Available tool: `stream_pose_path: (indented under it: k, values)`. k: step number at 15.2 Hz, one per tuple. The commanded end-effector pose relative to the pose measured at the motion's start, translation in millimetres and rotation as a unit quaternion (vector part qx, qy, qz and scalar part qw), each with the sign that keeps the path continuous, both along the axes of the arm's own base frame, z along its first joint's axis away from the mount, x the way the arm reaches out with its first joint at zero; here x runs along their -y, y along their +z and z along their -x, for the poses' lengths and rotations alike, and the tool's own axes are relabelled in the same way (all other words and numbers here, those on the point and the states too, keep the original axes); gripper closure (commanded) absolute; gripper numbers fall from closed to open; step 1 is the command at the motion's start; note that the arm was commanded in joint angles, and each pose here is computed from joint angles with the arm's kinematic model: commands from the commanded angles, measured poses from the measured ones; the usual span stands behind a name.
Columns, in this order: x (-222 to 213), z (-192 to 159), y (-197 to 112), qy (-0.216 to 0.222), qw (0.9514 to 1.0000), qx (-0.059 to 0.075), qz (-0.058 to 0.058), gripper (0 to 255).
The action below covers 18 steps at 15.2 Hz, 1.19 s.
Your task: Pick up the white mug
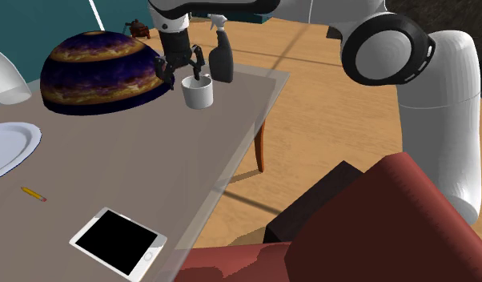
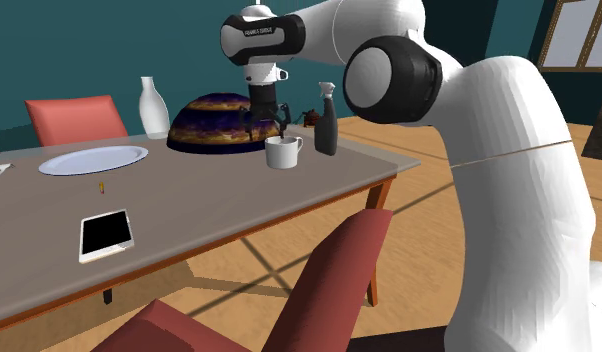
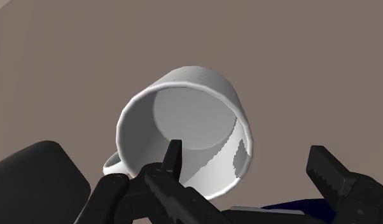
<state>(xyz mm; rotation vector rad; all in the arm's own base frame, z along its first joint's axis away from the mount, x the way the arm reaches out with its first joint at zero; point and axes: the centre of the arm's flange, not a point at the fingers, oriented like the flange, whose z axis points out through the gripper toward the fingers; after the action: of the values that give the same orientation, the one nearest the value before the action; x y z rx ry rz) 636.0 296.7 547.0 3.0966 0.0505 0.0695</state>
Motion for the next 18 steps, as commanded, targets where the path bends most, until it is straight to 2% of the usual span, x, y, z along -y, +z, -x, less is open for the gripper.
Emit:
stream_pose_path:
  k: [1,8,9,18]
  values:
    - [-2.9,-4.5,-9.1,0.001,1.0,0.001,0.001,0]
    - [-2.9,-4.5,-38.5,0.001,1.0,0.001,0.001,0]
    - [-2.9,-5.1,-39.5,0.001,1.0,0.001,0.001,255]
    - [-2.9,-4.5,-38.5,0.001,1.0,0.001,0.001,255]
